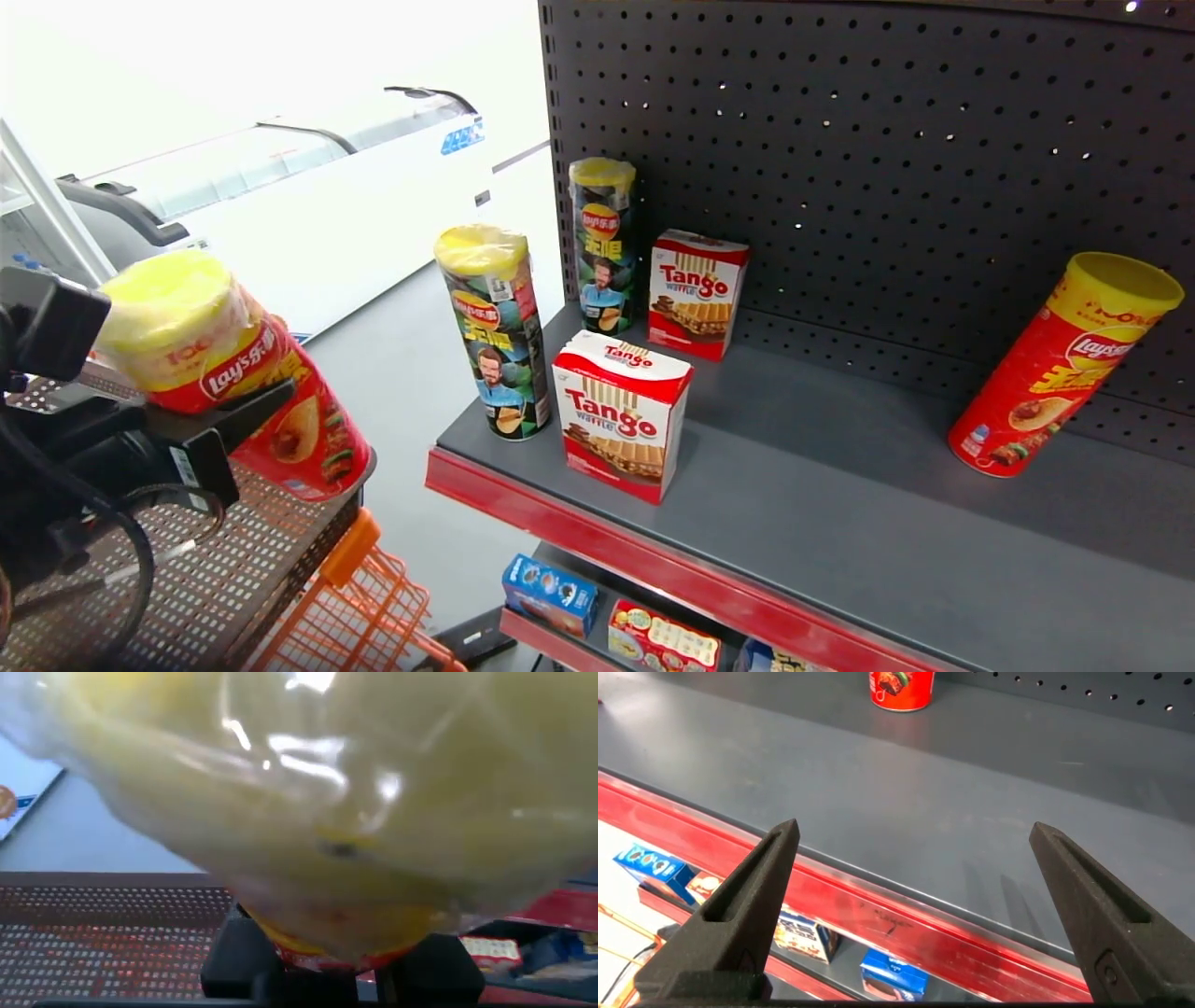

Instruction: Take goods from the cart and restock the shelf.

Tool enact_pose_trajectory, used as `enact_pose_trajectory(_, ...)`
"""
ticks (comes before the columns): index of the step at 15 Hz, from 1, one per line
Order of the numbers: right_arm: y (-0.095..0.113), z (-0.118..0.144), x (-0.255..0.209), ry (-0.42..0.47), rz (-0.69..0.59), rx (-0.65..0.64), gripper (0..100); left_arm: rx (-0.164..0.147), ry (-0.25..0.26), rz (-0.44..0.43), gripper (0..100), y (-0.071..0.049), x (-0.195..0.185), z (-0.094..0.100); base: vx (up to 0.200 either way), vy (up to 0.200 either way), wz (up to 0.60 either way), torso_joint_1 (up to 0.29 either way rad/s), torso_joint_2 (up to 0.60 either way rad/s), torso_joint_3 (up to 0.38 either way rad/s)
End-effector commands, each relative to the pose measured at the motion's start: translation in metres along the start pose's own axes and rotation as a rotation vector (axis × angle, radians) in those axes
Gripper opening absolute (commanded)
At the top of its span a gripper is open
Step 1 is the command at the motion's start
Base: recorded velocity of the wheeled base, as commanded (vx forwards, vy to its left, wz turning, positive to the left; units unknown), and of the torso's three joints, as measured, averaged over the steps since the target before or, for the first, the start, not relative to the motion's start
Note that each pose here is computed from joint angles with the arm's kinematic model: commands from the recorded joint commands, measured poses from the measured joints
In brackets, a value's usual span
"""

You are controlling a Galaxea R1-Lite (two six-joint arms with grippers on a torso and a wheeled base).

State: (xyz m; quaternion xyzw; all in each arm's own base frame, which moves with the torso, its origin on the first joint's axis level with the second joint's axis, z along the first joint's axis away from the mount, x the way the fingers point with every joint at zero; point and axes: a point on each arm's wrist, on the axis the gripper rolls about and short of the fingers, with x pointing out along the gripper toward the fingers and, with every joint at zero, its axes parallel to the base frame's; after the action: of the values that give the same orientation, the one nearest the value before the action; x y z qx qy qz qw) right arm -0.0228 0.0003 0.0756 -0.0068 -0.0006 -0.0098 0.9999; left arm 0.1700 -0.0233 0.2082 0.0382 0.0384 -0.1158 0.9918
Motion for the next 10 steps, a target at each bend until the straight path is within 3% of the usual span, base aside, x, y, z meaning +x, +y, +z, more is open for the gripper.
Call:
enact_pose_trajectory(1, 0.0, 0.0, 0.0, 0.0, 0.0, 0.0, 100, -0.004, -0.066, -0.053, 0, -0.01, -0.022, 0.01, 0.0, 0.0, 0.0, 0.0, 0.0, 0.0)
enact_pose_trajectory(2, 0.0, 0.0, 0.0, 0.0, 0.0, 0.0, 100, -0.038, -0.031, -0.151, 0, -0.019, -0.035, 0.008, 0.0, 0.0, 0.0, 0.0, 0.0, 0.0)
enact_pose_trajectory(7, 0.0, 0.0, 0.0, 0.0, 0.0, 0.0, 100, -0.037, 0.016, -0.25, 0, -0.031, -0.05, -0.005, 0.0, 0.0, 0.0, 0.0, 0.0, 0.0)
enact_pose_trajectory(10, 0.0, 0.0, 0.0, 0.0, 0.0, 0.0, 100, -0.029, 0.013, -0.332, 0, -0.041, -0.052, -0.004, 0.0, 0.0, 0.0, 0.0, 0.0, 0.0)
